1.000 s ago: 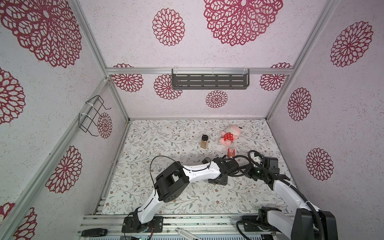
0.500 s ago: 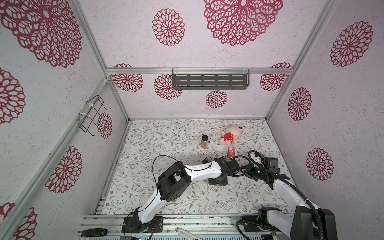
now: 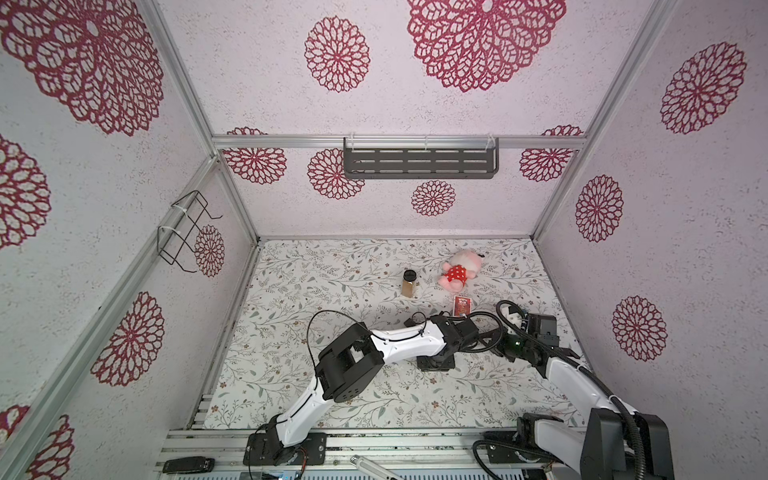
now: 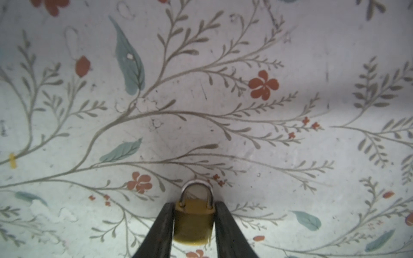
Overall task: Unlock with the key
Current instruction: 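Close the left gripper on the brass padlock and lift it, then carry the padlock with the left gripper toward the key in the right gripper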
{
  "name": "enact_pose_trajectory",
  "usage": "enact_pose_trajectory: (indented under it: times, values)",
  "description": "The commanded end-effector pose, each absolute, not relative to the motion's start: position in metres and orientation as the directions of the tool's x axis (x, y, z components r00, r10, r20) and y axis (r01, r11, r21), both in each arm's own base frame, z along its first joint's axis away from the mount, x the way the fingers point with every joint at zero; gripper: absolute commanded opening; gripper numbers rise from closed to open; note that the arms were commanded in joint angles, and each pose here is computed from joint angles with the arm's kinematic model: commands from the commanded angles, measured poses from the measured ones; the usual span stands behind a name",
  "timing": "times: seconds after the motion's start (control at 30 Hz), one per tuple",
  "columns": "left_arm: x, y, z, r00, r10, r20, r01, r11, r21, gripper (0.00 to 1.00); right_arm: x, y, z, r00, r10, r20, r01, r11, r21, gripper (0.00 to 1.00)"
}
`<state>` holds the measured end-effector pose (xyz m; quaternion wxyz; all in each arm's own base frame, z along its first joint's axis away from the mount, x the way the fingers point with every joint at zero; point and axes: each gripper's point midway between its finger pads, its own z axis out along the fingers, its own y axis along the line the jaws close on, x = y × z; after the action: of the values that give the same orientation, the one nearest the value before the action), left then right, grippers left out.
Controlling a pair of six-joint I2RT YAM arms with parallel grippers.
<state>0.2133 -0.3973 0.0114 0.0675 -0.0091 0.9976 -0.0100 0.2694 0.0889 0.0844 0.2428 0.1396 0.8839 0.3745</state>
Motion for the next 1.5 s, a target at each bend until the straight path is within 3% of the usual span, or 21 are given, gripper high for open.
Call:
enact_pose_trajectory:
  times: [0.0,0.5,0.97,1.3,1.47]
  values:
    - [0.198,-0.382,-0.013,-0.996,-0.041,-0.081,-0.046,0.997,0.07,0.33,0.278,0.092,0.1,-0.831,0.414,-0.371,-0.001,0.667,0.745,0.0]
    - [0.208,-0.383,0.004,-0.985,-0.083,-0.149,-0.091,0.995,0.045,0.24,0.28,0.093,0.106,-0.831,0.409,-0.376,-0.012,0.663,0.748,0.0]
    - [0.258,-0.346,0.092,-0.911,-0.285,-0.297,-0.234,0.952,-0.198,0.12,0.286,0.108,0.113,-0.842,0.396,-0.367,-0.006,0.672,0.74,0.0]
    - [0.3,-0.296,0.133,-0.81,-0.468,-0.353,-0.334,0.864,-0.377,0.0,0.286,0.161,0.125,-0.885,0.248,-0.395,-0.126,0.689,0.714,0.0]
    - [0.313,-0.291,0.144,-0.751,-0.56,-0.349,-0.367,0.794,-0.484,0.0,0.269,0.195,0.124,-0.908,0.154,-0.39,-0.185,0.686,0.703,0.0]
